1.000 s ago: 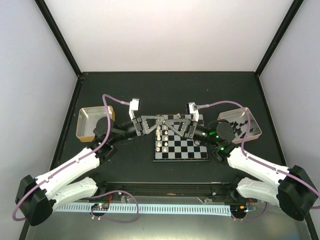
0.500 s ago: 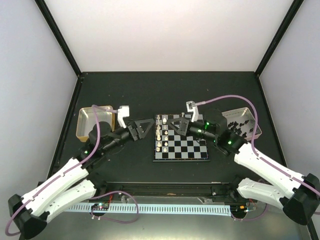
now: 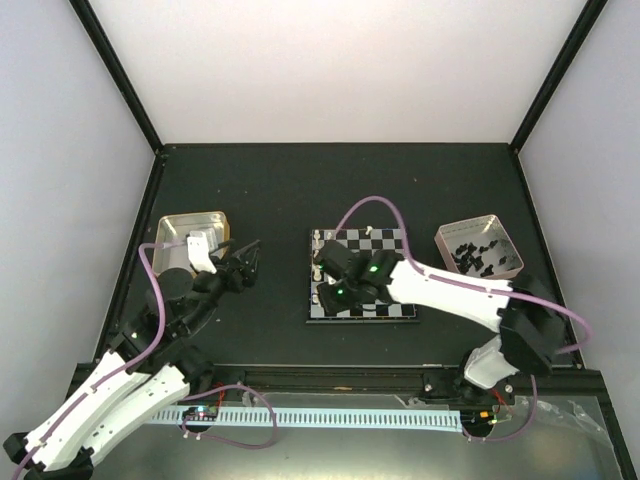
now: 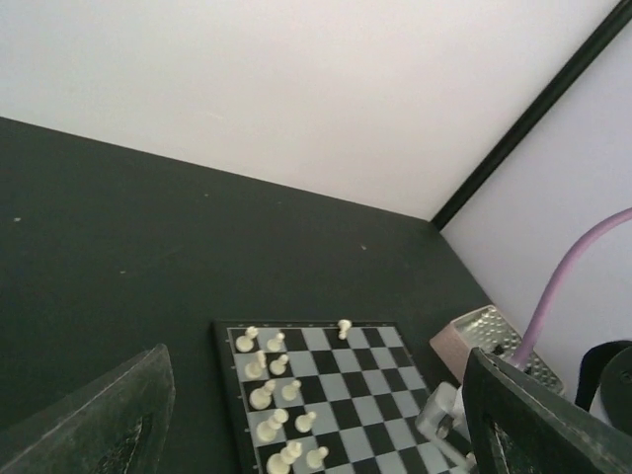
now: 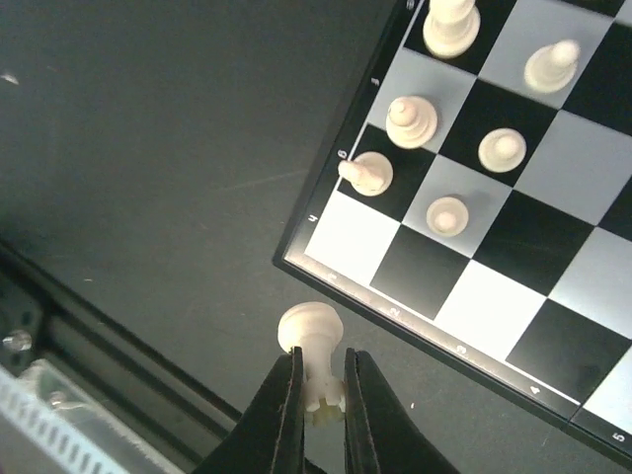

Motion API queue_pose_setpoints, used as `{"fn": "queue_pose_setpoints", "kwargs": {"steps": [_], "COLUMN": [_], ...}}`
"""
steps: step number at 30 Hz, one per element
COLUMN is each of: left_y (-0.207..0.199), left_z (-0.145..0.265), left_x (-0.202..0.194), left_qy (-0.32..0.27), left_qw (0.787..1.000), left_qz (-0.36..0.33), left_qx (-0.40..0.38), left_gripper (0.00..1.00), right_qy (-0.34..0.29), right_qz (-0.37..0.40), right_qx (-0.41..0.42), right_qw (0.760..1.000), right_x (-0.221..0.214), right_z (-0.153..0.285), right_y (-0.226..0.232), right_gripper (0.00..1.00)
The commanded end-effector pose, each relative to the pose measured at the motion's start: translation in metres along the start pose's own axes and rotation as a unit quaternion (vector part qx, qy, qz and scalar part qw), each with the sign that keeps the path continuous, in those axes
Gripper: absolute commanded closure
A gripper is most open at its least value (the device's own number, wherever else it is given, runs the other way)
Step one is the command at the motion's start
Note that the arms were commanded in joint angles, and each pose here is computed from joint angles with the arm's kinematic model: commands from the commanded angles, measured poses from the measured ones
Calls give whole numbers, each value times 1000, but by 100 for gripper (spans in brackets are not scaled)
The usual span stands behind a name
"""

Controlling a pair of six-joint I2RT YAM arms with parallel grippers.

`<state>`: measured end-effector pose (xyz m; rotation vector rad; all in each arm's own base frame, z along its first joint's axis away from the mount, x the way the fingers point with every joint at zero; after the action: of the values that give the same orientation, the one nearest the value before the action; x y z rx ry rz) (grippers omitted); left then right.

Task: Set up the chess pieces on the board
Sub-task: Place the chess piece on the chessboard.

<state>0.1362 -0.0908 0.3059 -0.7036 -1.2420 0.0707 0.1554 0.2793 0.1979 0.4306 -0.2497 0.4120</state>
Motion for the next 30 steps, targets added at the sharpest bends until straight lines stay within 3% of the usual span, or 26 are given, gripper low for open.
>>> {"fn": "queue_pose_setpoints", "kwargs": {"steps": [1, 8, 17, 30], "left_y": [12, 19, 21, 22], "left_z": [9, 15, 19, 19], "left_x": [1, 1, 0, -1], "left_qy": [-6, -10, -16, -13], "left_qw": [998, 996, 995, 995], "left_qz": [-37, -44, -44, -42], "left_qx": [57, 83, 83, 88], "left_gripper": [18, 18, 17, 17], "right_qy": [43, 82, 88, 84], "right_qz": [29, 40, 43, 36], "right_qx": [-76, -107, -140, -153], "right_qw": [996, 990, 985, 984], "right_x": [-1, 1, 4, 9], "right_z": [-17, -48, -69, -79], "right_y": [8, 20, 19, 20], "right_gripper": [99, 99, 96, 78]}}
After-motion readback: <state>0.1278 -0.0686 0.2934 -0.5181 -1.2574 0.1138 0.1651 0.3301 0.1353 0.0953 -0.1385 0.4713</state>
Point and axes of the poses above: each gripper's point midway between its finger pads, its own z axis back along the fingers, its own y axis along the line the jaws close on, x = y × z, the point moved 9 cm from there along z, back along the fingers, and after that the axes turned 1 degree about z, right-handed, at the moved point
